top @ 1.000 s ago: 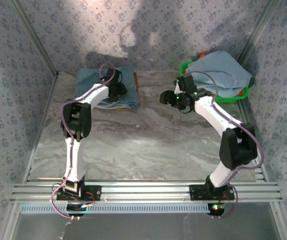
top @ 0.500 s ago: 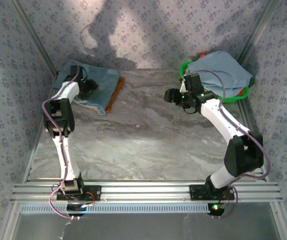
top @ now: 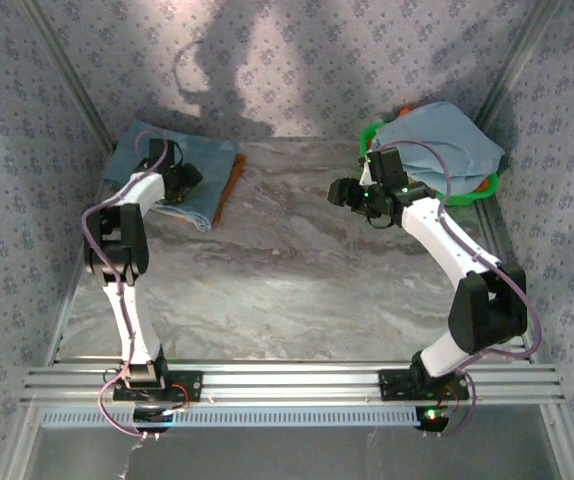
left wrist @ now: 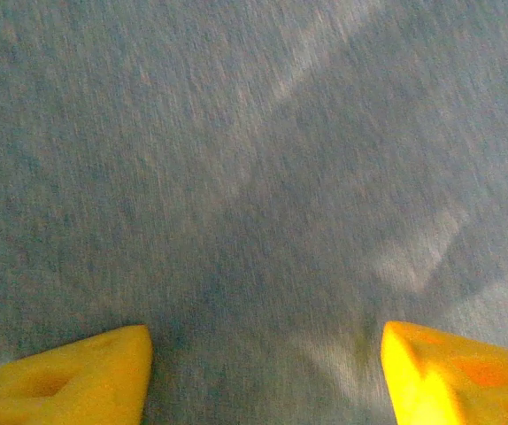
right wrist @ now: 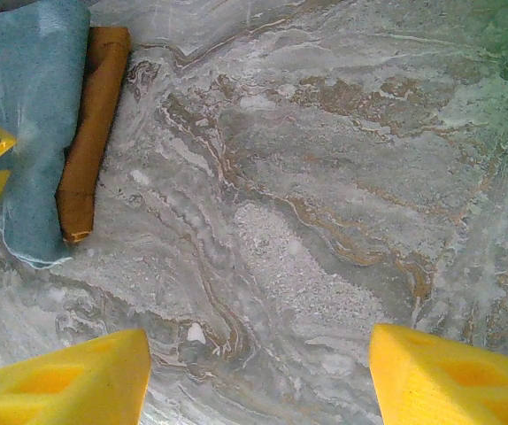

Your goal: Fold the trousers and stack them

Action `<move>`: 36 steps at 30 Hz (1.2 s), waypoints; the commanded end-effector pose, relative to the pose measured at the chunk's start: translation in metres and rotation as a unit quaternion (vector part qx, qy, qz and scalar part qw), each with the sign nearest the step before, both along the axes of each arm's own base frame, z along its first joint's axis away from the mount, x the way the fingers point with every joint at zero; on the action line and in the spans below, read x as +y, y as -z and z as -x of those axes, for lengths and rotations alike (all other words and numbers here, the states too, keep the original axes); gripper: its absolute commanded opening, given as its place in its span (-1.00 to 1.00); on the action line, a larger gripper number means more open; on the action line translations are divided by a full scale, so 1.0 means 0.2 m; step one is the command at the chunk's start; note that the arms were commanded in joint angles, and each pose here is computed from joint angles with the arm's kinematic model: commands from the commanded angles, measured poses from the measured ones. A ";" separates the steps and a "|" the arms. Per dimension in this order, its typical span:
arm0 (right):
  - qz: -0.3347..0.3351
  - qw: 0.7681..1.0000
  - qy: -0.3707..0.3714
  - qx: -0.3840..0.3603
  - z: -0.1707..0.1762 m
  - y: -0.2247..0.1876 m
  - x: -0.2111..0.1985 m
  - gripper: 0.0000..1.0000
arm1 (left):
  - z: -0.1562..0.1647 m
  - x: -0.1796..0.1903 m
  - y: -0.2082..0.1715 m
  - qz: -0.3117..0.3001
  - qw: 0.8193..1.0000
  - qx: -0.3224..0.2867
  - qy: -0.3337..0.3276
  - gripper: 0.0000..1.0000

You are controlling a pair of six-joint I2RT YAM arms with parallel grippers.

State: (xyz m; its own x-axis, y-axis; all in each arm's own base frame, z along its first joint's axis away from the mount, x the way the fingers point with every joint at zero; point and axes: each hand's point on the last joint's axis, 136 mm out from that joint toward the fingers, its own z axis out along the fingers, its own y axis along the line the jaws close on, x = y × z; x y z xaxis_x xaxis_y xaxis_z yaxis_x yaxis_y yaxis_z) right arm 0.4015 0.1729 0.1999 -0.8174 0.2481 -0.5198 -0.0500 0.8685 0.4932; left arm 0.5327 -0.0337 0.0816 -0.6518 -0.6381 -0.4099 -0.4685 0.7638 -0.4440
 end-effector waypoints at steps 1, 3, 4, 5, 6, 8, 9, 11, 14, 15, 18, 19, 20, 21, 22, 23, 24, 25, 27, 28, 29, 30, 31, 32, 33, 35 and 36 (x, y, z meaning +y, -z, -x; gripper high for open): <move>0.011 1.000 -0.005 -0.016 0.03 -0.08 -0.03 0.36 | 0.15 -0.05 -0.09 -0.001 1.000 0.011 0.012 0.44; 0.012 1.000 -0.005 -0.018 0.05 -0.09 -0.04 0.36 | 0.21 -0.06 -0.13 -0.012 0.999 0.018 0.026 0.47; 0.011 1.000 -0.005 -0.020 0.06 -0.09 -0.04 0.36 | 0.24 -0.07 -0.14 -0.016 0.999 0.022 0.038 0.47; 0.009 1.000 -0.003 -0.022 0.07 -0.09 -0.05 0.36 | 0.27 -0.09 -0.15 -0.020 0.998 0.028 0.047 0.46; 0.008 1.000 -0.004 -0.022 0.08 -0.09 -0.05 0.36 | 0.30 -0.12 -0.14 -0.022 0.998 0.031 0.057 0.46; 0.005 1.000 -0.003 -0.020 0.09 -0.08 -0.05 0.36 | 0.36 -0.19 -0.11 -0.027 0.996 0.039 0.081 0.44; 0.003 1.000 -0.003 -0.019 0.09 -0.07 -0.04 0.36 | 0.38 -0.22 -0.08 -0.028 0.994 0.046 0.090 0.41; -0.001 1.000 -0.005 -0.018 0.09 -0.07 -0.04 0.36 | 0.42 -0.28 -0.01 -0.024 0.992 0.059 0.106 0.32; -0.006 1.000 -0.003 -0.018 0.10 -0.07 -0.03 0.36 | 0.45 -0.37 0.10 -0.001 0.990 0.074 0.120 0.15; -0.006 1.000 -0.004 -0.019 0.10 -0.07 -0.03 0.36 | 0.45 -0.40 0.12 0.006 0.990 0.073 0.123 0.12; -0.004 1.000 -0.004 -0.016 0.09 -0.06 -0.02 0.35 | 0.41 -0.45 0.16 0.012 0.990 0.064 0.124 0.11; -0.004 1.000 -0.003 -0.015 0.09 -0.06 -0.02 0.35 | 0.37 -0.46 0.17 0.014 0.991 0.058 0.117 0.10; -0.003 1.000 -0.003 -0.015 0.09 -0.05 -0.02 0.36 | 0.33 -0.46 0.18 0.017 0.993 0.053 0.108 0.08; -0.004 1.000 -0.004 -0.014 0.09 -0.05 -0.02 0.35 | 0.29 -0.46 0.19 0.021 0.994 0.045 0.100 0.08; -0.003 1.000 -0.003 -0.013 0.09 -0.05 -0.01 0.35 | 0.24 -0.47 0.20 0.025 0.995 0.036 0.094 0.08; -0.002 1.000 -0.004 -0.012 0.09 -0.04 -0.01 0.35 | 0.19 -0.47 0.21 0.026 0.996 0.028 0.084 0.08; 0.000 1.000 -0.004 -0.010 0.09 -0.04 -0.01 0.35 | 0.15 -0.48 0.22 0.030 0.996 0.021 0.077 0.08; 0.000 1.000 -0.003 -0.010 0.09 -0.04 -0.01 0.35 | 0.11 -0.49 0.22 0.035 0.997 0.012 0.071 0.08; 0.002 1.000 -0.002 -0.009 0.10 -0.03 -0.02 0.35 | 0.04 -0.49 0.23 0.038 0.998 0.000 0.055 0.08; 0.005 1.000 -0.002 -0.008 0.10 -0.03 -0.02 0.35 | 0.01 -0.48 0.23 0.037 0.998 -0.006 0.041 0.08; 0.006 1.000 -0.002 -0.006 0.10 -0.03 -0.02 0.35 | -0.02 -0.46 0.23 0.035 0.999 -0.013 0.030 0.08; 0.007 1.000 -0.002 -0.007 0.10 -0.03 -0.03 0.35 | -0.04 -0.44 0.23 0.031 0.999 -0.014 0.021 0.08; 0.009 1.000 -0.002 -0.006 0.11 -0.03 -0.03 0.35 | -0.05 -0.40 0.23 0.024 1.000 -0.011 0.006 0.08; 0.010 1.000 -0.001 -0.006 0.11 -0.03 -0.04 0.35 | -0.06 -0.36 0.23 0.021 1.000 -0.014 -0.003 0.08; 0.011 1.000 -0.001 -0.007 0.11 -0.03 -0.04 0.35 | -0.05 -0.33 0.23 0.018 1.000 -0.011 -0.014 0.09; 0.013 1.000 0.000 -0.007 0.11 -0.04 -0.05 0.35 | -0.06 -0.24 0.22 0.011 0.999 -0.016 -0.036 0.09; 0.014 1.000 0.001 -0.007 0.11 -0.04 -0.06 0.35 | -0.06 -0.20 0.22 0.002 0.999 -0.019 -0.044 0.09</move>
State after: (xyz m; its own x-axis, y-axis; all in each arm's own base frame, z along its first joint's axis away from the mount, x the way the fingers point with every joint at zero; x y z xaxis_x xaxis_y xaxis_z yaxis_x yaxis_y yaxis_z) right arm 0.3844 0.1683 0.2077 -0.8075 0.2372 -0.5400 -0.0687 0.8715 0.4855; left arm 0.5387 -0.1262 0.0543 -0.6739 -0.6346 -0.3785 -0.4004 0.7442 -0.5347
